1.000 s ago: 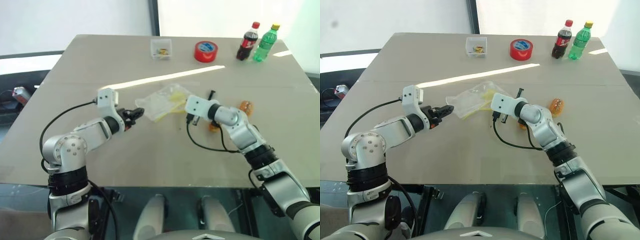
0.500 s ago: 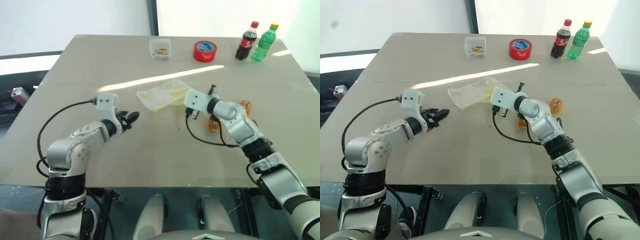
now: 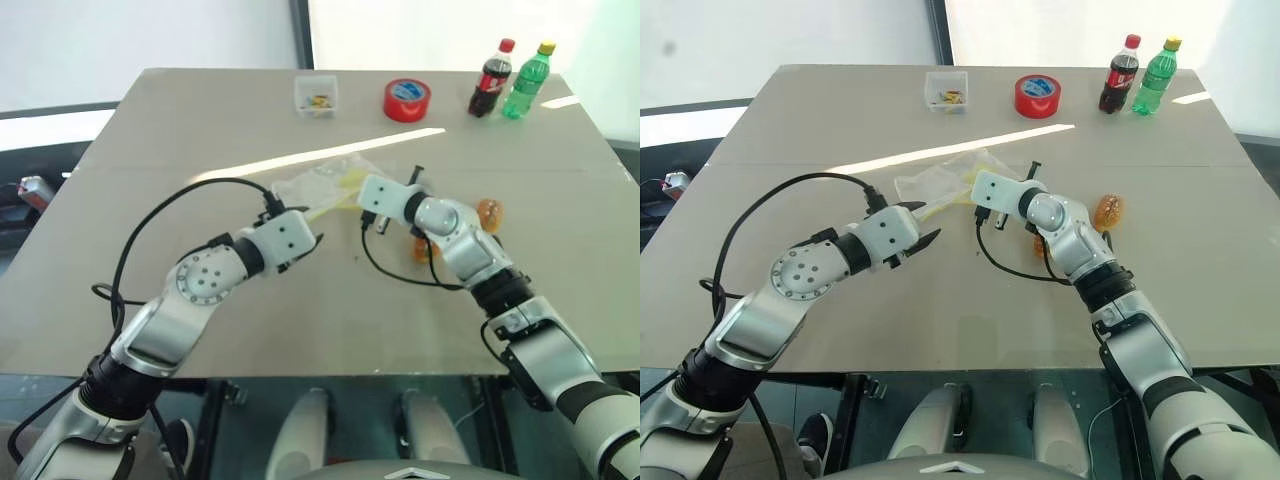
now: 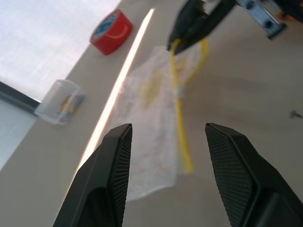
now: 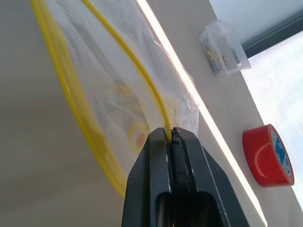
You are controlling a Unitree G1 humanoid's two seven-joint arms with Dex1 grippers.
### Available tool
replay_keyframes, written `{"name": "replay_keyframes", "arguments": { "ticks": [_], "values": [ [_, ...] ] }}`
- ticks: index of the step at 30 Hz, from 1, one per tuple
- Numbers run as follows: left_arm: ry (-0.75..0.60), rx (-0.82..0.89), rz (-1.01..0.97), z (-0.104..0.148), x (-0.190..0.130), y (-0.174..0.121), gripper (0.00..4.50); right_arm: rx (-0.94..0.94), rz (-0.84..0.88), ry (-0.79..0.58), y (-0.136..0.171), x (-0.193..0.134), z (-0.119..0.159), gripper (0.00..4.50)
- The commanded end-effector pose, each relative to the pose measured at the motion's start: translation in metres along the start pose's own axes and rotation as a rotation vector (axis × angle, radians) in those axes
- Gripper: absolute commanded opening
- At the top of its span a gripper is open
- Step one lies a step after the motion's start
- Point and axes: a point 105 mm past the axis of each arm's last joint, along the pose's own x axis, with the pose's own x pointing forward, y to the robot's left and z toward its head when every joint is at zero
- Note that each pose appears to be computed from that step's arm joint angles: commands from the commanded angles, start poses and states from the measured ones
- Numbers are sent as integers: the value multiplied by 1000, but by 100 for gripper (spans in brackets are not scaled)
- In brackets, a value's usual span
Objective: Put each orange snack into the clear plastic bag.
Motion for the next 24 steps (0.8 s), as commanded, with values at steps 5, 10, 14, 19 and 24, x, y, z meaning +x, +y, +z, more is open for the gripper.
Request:
{"name": "replay_keyframes", "arguments": {
  "ticks": [5, 10, 14, 19, 24],
  "values": [
    [19, 69, 76, -1, -2, 13, 258, -45, -36, -59, -10, 3, 20, 0],
    [24, 69, 100, -4, 2, 17, 258, -43, -34, -78, -10, 2, 27, 0],
    [4, 67, 112, -1, 8, 20, 258, -45, -34, -86, -11, 2, 31, 0],
    [-7, 60, 103, 1, 12, 17, 258, -45, -30, -86, -9, 1, 31, 0],
    [1, 50, 96, -2, 13, 15, 186, -43, -25, -86, -8, 1, 31, 0]
  ]
}}
